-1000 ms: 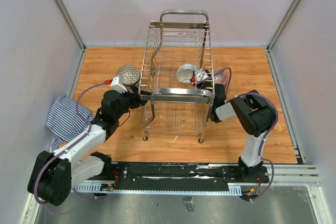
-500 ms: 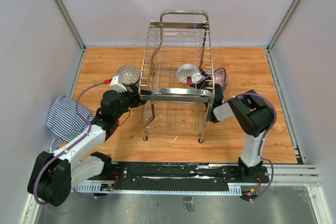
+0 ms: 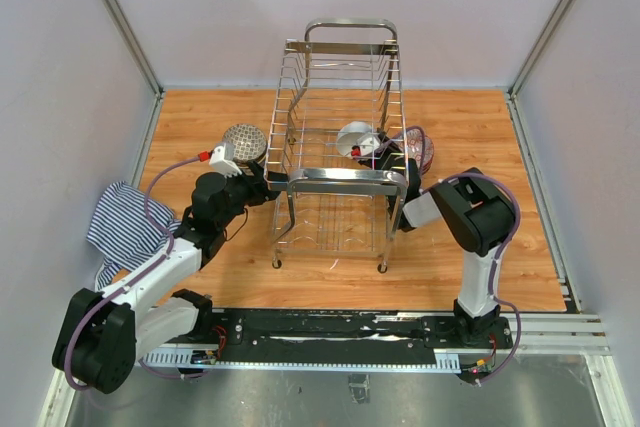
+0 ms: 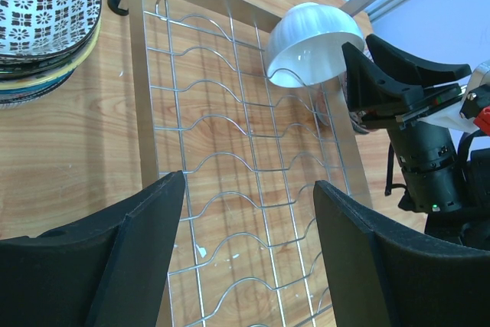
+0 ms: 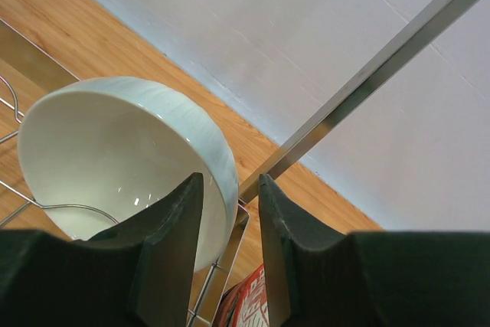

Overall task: Unload the bowls from the dish rack
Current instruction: Adjust the dish rack at the center of the board.

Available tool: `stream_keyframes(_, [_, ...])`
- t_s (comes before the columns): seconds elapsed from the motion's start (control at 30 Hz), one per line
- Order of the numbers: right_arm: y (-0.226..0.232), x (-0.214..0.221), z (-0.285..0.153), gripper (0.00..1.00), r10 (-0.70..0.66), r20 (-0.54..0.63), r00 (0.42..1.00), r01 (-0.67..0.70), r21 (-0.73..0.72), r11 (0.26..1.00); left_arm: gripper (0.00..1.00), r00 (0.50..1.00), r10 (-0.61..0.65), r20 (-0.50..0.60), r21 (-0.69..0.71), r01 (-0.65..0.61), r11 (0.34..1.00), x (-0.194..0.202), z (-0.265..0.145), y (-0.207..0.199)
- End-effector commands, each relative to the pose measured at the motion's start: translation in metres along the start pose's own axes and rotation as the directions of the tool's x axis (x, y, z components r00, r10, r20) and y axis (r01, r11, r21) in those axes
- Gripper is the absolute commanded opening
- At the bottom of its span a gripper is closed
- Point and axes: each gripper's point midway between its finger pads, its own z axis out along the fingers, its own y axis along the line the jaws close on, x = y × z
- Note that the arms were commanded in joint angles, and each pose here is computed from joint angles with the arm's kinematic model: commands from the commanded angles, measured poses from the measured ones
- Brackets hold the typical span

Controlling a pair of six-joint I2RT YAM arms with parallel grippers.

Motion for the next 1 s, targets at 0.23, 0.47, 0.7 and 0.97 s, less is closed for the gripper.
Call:
stream_keyframes(0.23, [0.000, -0.011, 0.011, 0.30, -0.020, 0.037, 0.999, 0.019, 0.029, 0.999, 0.73, 1.000, 0.005, 0.024, 0.019, -0.006, 1.000, -0.002, -0.001, -0.003])
stream_keyframes(0.47, [0.004, -0.006, 0.016, 0.22, -0.022, 0.037, 0.999, 0.021, 0.037, 0.999, 0.73, 1.000, 0.005, 0.023, 0.015, -0.006, 1.000, -0.002, 0.000, -0.003])
stream_keyframes(0.7, [0.002, -0.006, 0.018, 0.15, -0.015, 0.048, 0.999, 0.012, 0.057, 0.998, 0.73, 1.000, 0.007, 0.024, 0.011, -0.007, 1.000, -0.003, 0.000, -0.002])
stream_keyframes(0.97, [0.000, -0.008, 0.020, 0.07, -0.008, 0.061, 0.998, 0.004, 0.070, 0.998, 0.73, 1.000, 0.009, 0.025, 0.006, -0.009, 1.000, -0.003, 0.001, -0.001])
